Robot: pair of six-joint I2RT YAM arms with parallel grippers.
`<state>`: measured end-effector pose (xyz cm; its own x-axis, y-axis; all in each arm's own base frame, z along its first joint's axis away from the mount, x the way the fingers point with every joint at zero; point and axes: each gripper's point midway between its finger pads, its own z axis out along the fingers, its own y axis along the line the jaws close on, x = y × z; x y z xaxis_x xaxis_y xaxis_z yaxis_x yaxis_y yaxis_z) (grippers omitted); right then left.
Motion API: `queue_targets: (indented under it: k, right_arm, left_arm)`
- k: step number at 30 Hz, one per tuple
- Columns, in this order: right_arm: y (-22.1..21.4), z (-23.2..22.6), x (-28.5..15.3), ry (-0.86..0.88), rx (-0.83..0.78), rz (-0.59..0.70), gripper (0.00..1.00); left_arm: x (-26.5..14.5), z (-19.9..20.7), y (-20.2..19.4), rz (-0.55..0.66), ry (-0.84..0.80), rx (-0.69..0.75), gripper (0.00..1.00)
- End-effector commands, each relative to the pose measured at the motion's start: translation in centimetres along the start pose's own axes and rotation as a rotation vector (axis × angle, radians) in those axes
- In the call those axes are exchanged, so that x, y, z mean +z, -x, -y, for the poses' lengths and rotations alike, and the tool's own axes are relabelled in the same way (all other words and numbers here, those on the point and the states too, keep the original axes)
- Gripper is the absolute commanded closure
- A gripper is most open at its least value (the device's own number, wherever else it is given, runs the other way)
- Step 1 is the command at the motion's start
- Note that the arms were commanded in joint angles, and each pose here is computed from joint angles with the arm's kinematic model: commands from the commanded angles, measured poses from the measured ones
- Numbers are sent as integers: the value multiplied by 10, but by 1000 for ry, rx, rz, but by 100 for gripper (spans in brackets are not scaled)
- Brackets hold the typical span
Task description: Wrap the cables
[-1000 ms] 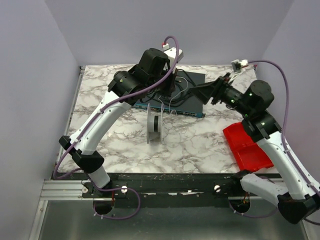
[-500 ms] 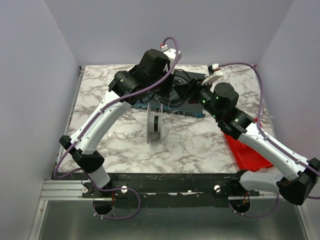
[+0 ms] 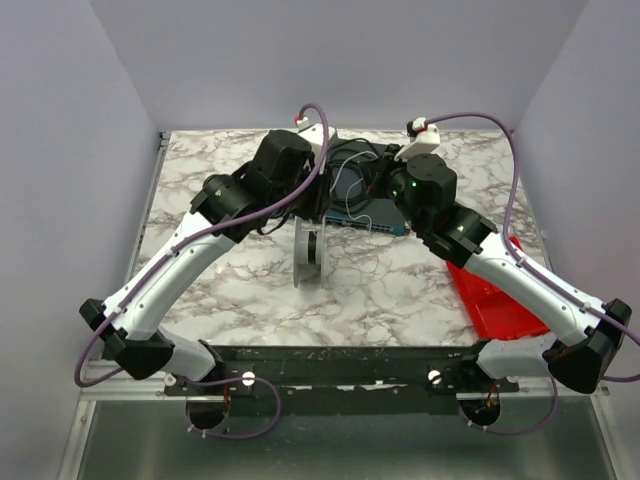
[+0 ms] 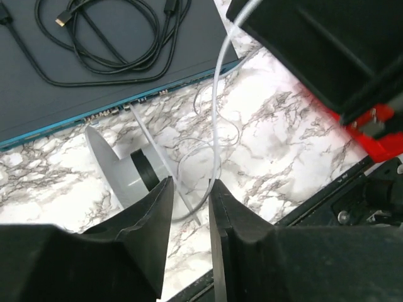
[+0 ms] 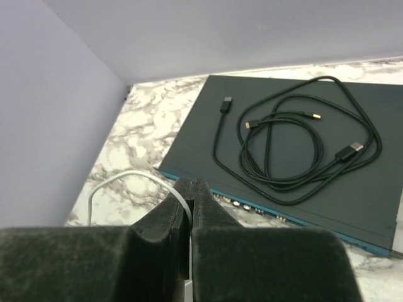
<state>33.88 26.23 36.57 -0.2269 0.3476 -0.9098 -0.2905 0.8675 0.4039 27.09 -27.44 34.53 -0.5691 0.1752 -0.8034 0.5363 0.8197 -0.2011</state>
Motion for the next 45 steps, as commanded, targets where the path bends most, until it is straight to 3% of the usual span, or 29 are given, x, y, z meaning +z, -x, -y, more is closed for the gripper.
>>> queue_targets:
  k: [1,10,17,22,25,30,38,45]
  right_arm:
    - [-14,4,-4,-9,-57,-75,99]
    - [-36,-11,-4,46,-96,-177,99]
    - [-34,-39,-17,166,-153,-241,99]
    - [-38,-44,-24,196,-191,-291,99]
    - [-39,-51,-28,223,-193,-300,99]
    - [-29,-55,-29,220,-188,-287,99]
    - [-16,-62,-39,246,-181,-276,99]
    - [-9,-54,-41,203,-190,-254,99]
  left_arm:
    - [-11,-2,-4,115,-17,-30,66]
    - [-7,-9,-24,140,-14,-60,75]
    - [-19,-20,-16,288,7,-88,53]
    - [-23,-22,3,408,13,-110,51]
    - [-17,-21,12,449,5,-120,45]
    - [-3,-12,21,480,-19,-102,44]
    - [9,-26,36,552,102,-169,60]
    - [9,-32,50,581,163,-208,67]
